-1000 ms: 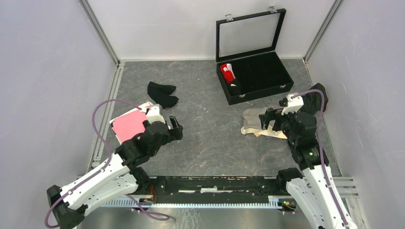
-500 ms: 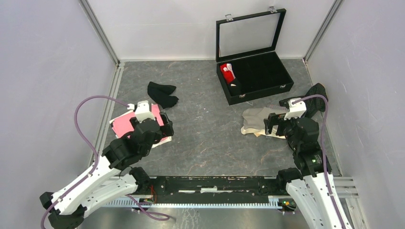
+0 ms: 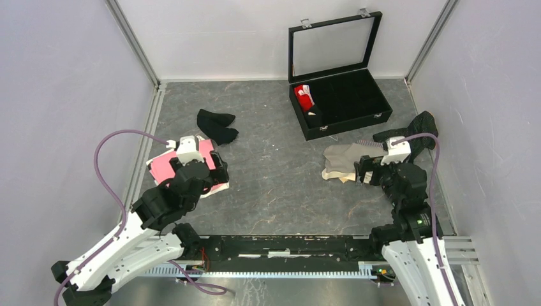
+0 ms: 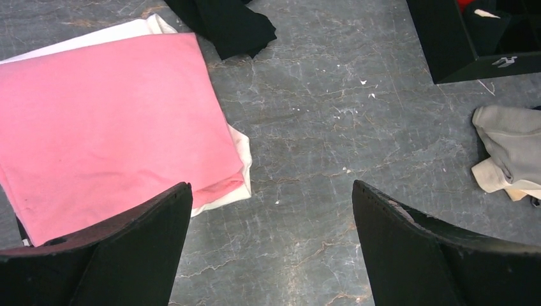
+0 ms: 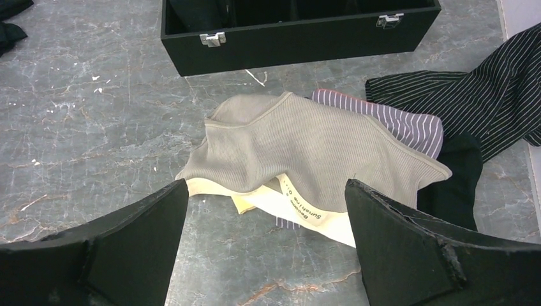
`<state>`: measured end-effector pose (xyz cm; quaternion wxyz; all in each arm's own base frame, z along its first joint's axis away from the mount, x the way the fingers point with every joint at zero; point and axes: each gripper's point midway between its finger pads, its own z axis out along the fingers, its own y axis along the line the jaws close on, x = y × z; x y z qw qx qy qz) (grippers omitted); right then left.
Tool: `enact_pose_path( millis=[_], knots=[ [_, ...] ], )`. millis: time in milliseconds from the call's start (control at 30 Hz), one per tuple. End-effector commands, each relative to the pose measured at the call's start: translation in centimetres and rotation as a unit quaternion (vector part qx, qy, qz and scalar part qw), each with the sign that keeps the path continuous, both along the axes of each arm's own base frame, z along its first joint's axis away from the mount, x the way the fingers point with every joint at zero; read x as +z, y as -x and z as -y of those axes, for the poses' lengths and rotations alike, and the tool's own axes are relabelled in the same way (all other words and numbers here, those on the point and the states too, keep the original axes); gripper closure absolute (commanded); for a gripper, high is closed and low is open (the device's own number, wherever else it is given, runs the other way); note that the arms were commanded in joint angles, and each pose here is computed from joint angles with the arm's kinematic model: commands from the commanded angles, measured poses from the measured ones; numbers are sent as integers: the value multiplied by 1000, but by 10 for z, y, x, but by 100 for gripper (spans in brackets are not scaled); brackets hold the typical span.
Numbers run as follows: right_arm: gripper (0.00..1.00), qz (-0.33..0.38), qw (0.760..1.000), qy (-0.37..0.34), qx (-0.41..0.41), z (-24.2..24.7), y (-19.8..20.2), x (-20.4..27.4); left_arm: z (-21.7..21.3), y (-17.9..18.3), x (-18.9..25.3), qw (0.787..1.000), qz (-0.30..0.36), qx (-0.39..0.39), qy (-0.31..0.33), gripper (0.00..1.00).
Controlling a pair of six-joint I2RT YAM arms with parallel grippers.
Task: Roll the underwear
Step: Reset both arms
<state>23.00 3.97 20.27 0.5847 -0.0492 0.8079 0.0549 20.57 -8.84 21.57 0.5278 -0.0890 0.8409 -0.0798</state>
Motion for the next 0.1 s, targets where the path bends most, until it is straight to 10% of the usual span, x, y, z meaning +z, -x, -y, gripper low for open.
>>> enact_pose_path(
  millis=[0,67],
  knots=[
    [2,17,1000,-4,-6,2,-1,0,4,-3,7,1000,8,-16,-9,0],
    [2,19,1000,-6,-2,0,-2,-2,5,-4,7,1000,6,-17,-12,0]
  ],
)
